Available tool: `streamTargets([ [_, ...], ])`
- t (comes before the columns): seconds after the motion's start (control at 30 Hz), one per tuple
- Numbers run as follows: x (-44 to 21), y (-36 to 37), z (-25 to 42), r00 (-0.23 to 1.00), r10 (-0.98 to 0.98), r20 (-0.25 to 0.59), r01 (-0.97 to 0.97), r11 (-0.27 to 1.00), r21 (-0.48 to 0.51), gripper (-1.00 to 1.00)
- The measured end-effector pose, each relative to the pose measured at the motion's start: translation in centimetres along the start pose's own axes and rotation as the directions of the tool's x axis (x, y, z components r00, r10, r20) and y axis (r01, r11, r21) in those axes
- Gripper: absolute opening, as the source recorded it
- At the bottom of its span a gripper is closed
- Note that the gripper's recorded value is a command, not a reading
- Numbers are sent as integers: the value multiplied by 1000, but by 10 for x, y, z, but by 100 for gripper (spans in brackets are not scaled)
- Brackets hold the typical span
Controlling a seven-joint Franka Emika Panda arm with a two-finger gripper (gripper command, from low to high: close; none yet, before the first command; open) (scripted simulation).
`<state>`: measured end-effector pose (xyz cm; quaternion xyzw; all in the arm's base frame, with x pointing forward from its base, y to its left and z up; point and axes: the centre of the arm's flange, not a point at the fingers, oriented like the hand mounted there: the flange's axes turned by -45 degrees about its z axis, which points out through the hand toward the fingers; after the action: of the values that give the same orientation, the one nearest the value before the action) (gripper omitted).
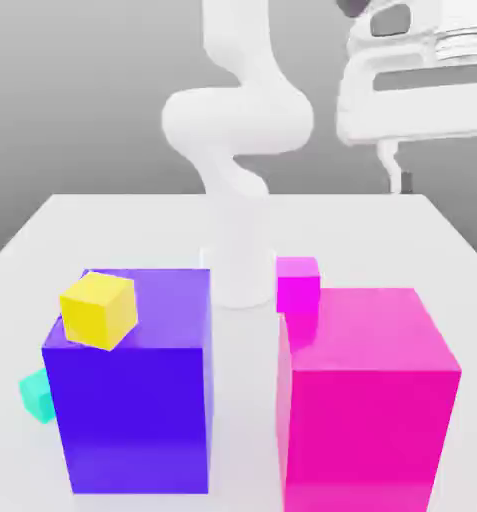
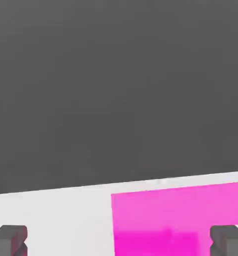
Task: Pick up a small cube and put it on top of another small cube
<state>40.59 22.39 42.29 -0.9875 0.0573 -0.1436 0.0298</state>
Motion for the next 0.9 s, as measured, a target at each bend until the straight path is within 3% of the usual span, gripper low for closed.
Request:
streamTargets([
  [0.2,-91,-45,97,989,43,139,-31,995,-91,0],
  [0.37,-164,-17,166,944,237,229,-208,967,-145,0],
  [0.63,-195,8,238,912,330,242,-298,941,-160,0],
  [0.67,-197,9,243,912,330,242,-298,941,-160,-100],
  [0.9,-196,8,242,913,329,241,-298,941,-158,-100],
])
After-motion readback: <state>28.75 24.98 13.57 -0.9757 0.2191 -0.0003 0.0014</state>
